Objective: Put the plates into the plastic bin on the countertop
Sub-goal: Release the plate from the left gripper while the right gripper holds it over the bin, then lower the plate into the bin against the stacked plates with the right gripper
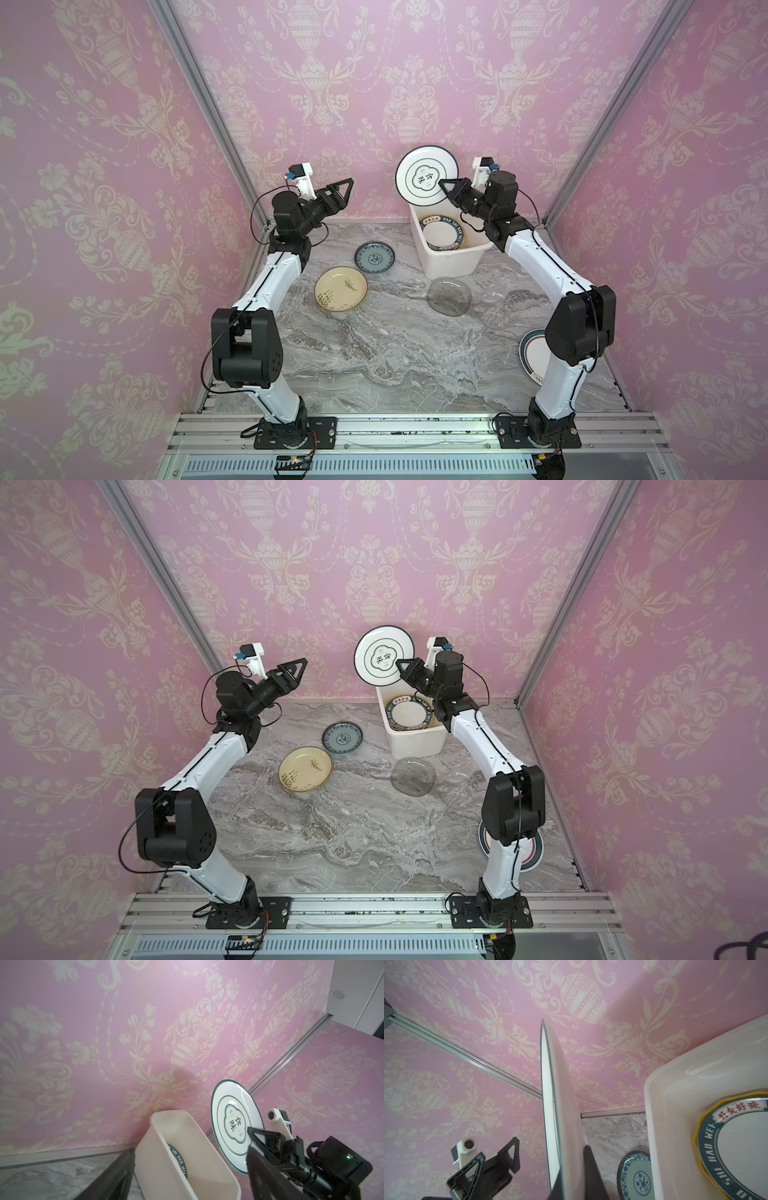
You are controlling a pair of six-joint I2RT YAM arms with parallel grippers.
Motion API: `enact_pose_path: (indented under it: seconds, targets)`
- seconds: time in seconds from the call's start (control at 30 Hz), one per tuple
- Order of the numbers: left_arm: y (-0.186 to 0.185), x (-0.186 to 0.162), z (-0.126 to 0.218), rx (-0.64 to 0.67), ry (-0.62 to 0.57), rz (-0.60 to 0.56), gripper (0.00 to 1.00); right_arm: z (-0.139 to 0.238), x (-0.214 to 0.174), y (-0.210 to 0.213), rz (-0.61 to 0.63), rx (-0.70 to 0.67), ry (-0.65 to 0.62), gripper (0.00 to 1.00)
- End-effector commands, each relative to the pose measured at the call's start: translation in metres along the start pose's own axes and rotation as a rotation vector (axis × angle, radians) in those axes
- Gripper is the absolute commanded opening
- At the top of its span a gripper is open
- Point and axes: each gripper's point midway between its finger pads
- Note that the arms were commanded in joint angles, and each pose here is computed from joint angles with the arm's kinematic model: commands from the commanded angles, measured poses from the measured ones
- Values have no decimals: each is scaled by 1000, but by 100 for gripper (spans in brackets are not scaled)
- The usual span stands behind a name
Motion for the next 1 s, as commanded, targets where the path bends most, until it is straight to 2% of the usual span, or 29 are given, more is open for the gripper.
enact_pose_path:
  seconds: [0.0, 0.2, 0.53, 0.77, 0.97]
  targets:
    - [-6, -1, 4, 13, 60, -272, 98, 11, 35, -12, -46, -79, -181, 0]
    - [-12, -22, 2, -17, 213, -472, 99, 10, 42, -59, -155, -231, -266, 0]
    - [-42, -76, -13, -70, 291, -610, 99, 8, 31, -130, -282, -456, -339, 0]
    - [-62, -96, -32, -130, 303, -609, 99, -1, 15, -161, -355, -538, -356, 0]
    - [-64, -108, -40, -142, 324, -592, 99, -6, 2, -187, -409, -611, -371, 0]
Point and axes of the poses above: each gripper's point midway between its finger pads, its own z axis back along the fingers, its own y axis along the line the jaws close on, x = y × z, and after that the axes turned 13 degrees about -z, right-handed
